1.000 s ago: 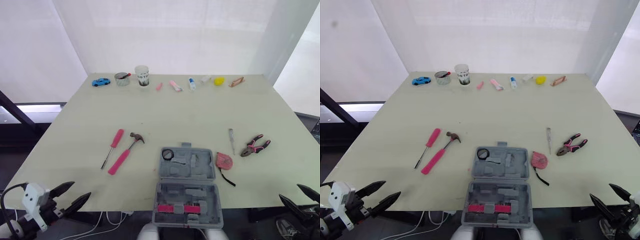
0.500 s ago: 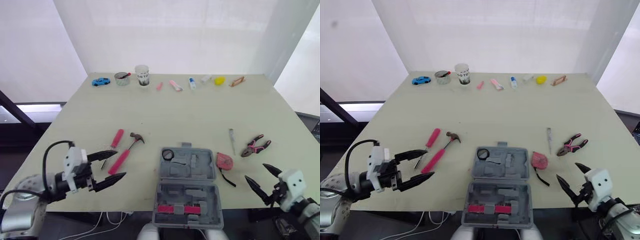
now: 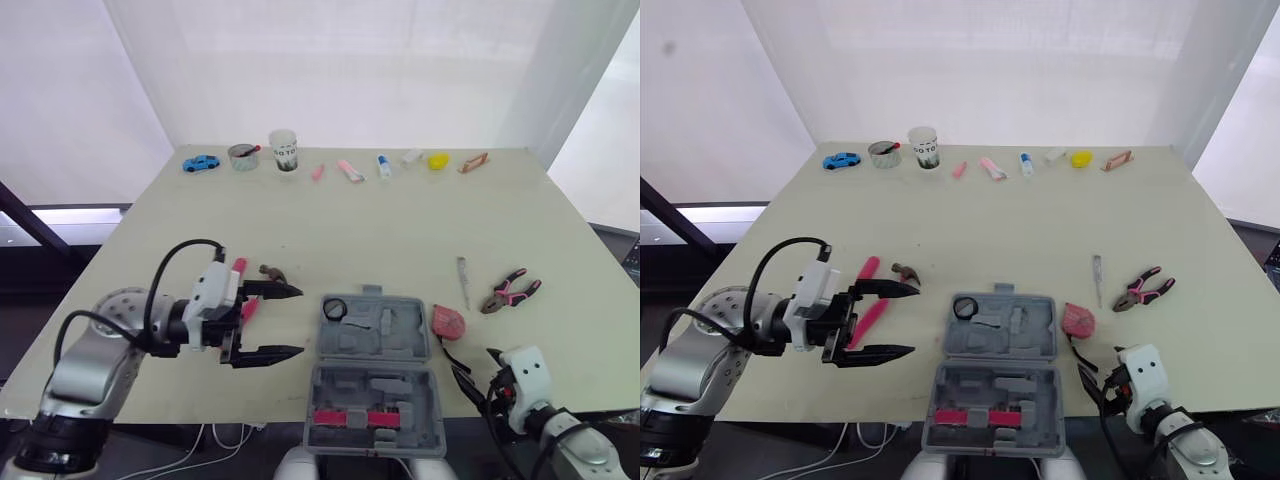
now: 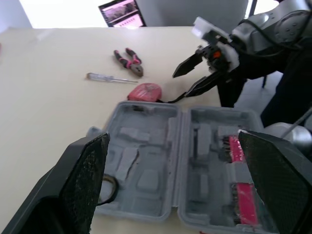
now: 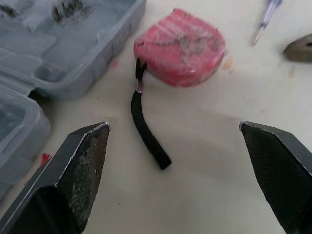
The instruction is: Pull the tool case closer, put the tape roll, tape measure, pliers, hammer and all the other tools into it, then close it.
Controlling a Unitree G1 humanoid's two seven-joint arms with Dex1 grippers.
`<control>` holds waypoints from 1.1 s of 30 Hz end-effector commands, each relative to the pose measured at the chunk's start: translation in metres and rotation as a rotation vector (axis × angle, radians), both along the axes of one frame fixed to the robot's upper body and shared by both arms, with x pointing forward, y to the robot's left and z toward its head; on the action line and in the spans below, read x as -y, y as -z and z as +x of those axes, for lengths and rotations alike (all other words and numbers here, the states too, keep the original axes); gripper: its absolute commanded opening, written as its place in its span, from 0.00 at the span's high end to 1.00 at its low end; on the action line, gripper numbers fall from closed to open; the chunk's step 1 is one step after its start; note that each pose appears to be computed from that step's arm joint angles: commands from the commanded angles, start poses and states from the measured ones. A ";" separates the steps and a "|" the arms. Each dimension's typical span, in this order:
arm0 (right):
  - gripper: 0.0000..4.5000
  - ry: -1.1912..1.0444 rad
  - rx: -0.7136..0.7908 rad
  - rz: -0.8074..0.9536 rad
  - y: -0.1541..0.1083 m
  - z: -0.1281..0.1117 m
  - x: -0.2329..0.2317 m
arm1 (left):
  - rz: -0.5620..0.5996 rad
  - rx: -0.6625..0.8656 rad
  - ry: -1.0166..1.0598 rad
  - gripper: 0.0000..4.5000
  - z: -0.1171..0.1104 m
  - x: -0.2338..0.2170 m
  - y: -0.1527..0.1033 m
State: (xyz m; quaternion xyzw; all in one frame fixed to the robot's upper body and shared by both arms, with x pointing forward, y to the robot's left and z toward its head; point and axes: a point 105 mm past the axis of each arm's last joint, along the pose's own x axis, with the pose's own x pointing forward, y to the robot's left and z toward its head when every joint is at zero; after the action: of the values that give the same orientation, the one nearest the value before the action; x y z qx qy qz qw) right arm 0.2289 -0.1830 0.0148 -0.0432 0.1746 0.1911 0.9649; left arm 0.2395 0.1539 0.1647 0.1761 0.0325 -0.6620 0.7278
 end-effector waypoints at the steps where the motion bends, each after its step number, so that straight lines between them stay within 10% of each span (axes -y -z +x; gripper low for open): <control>1: 0.00 -0.012 0.051 -0.010 -0.011 0.005 -0.005 | 0.012 0.014 0.071 0.01 -0.007 0.009 -0.007; 6: 0.32 -0.036 0.055 -0.036 -0.007 0.009 -0.011 | 0.016 0.013 0.101 0.00 -0.009 0.013 -0.009; 33: 0.44 -0.091 0.070 -0.020 0.001 0.020 -0.025 | 0.050 0.066 0.130 0.00 -0.011 0.017 -0.003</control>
State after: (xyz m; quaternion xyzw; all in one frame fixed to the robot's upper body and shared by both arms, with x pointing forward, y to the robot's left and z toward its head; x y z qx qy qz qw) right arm 0.2477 -0.1591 0.0085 -0.0695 0.1531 0.2315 0.9582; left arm 0.2318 0.1417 0.1624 0.2047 0.0303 -0.6935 0.6901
